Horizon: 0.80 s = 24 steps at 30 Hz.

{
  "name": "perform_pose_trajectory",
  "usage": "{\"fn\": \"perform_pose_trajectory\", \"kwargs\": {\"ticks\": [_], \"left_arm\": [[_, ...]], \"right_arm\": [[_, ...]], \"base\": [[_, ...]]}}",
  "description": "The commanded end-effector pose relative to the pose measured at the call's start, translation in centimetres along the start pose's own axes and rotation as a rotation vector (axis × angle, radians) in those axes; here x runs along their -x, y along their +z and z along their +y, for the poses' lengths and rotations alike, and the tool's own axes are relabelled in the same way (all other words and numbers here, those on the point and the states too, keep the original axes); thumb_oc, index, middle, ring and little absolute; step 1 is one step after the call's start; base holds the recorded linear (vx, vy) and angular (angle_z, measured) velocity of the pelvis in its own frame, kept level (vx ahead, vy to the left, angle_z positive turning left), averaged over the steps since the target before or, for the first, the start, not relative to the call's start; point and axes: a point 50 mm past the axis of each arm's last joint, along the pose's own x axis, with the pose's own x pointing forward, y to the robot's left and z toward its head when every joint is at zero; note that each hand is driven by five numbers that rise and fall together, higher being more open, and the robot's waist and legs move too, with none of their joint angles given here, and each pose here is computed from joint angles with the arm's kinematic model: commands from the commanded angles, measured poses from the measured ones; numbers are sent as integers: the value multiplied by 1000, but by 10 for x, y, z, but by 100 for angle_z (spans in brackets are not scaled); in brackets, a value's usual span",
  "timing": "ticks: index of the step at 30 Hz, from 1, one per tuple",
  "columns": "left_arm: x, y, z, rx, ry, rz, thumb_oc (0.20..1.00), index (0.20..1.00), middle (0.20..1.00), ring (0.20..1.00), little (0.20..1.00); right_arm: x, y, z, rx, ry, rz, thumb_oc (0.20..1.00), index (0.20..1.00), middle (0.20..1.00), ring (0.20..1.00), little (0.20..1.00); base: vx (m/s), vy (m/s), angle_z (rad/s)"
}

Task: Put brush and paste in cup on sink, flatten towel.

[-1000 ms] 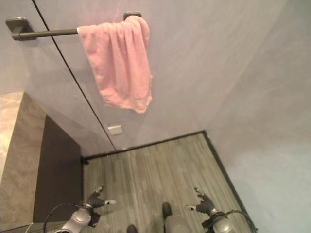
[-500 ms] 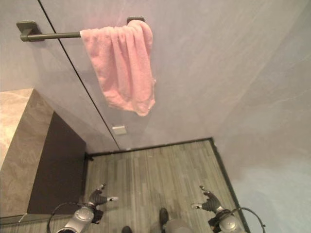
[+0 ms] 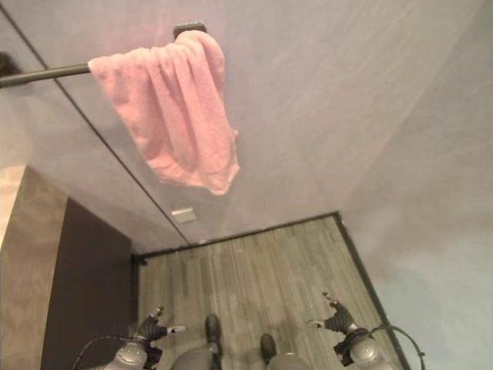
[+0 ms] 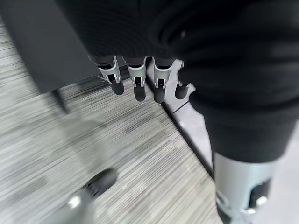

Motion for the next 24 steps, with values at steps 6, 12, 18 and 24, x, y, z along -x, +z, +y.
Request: {"fn": "perform_pose_trajectory", "kwargs": {"ticks": [6,12,18,24], "left_arm": [[-5,32,27,1,63,-156,1000,1000,1000,1000,1000],[-4,25,29,-27,61,-127,1000,1000,1000,1000,1000],[-3,19,27,-47,50,-108,1000,1000,1000,1000,1000],[-4,29,21,-35,35,-149,1000,1000,1000,1000,1000]], "right_arm": [[-6,30,8,13,35,-130,1000,1000,1000,1000,1000],[-8,35,15,26,60,-142,1000,1000,1000,1000,1000],[-6,40,12,-13,38,-178,1000,1000,1000,1000,1000],[-7,41,9,1,30,-173,1000,1000,1000,1000,1000]], "base": [[134,190,-6],[74,113,5],[109,59,-11],[163,-47,18]]}}
